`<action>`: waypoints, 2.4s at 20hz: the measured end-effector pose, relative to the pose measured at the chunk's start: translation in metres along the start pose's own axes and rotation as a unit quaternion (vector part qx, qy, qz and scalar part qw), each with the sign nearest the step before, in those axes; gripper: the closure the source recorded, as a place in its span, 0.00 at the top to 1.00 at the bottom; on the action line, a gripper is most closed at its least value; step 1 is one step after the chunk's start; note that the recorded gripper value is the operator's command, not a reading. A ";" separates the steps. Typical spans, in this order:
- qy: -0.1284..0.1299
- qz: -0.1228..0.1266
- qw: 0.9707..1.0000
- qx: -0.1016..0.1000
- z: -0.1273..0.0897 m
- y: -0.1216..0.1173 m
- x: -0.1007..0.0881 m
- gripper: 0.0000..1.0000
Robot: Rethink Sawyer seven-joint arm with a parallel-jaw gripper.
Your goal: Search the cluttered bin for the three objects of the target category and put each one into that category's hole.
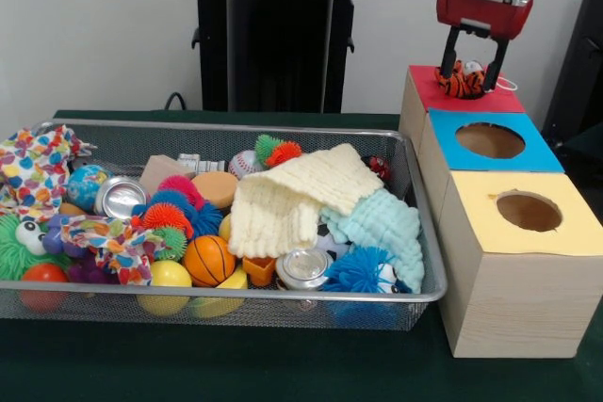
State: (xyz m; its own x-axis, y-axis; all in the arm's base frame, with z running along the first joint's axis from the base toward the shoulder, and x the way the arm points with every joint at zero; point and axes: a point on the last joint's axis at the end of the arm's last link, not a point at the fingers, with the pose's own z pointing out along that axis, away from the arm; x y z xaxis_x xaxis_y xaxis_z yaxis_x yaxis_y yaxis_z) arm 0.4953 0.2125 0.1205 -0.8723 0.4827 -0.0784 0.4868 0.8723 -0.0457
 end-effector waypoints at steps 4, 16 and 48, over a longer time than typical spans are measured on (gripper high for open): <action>-0.016 0.001 1.000 -0.004 0.007 0.000 0.006 1.00; -0.017 -0.015 1.000 -0.001 0.016 0.010 0.049 0.00; -0.026 -0.003 1.000 0.000 0.006 0.012 0.054 0.00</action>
State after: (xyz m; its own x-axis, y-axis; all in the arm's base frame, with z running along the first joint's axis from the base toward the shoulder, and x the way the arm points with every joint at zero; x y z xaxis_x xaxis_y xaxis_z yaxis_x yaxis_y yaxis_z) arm 0.4542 0.2484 0.1101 -0.8713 0.4731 -0.1301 0.4819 0.8750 -0.0457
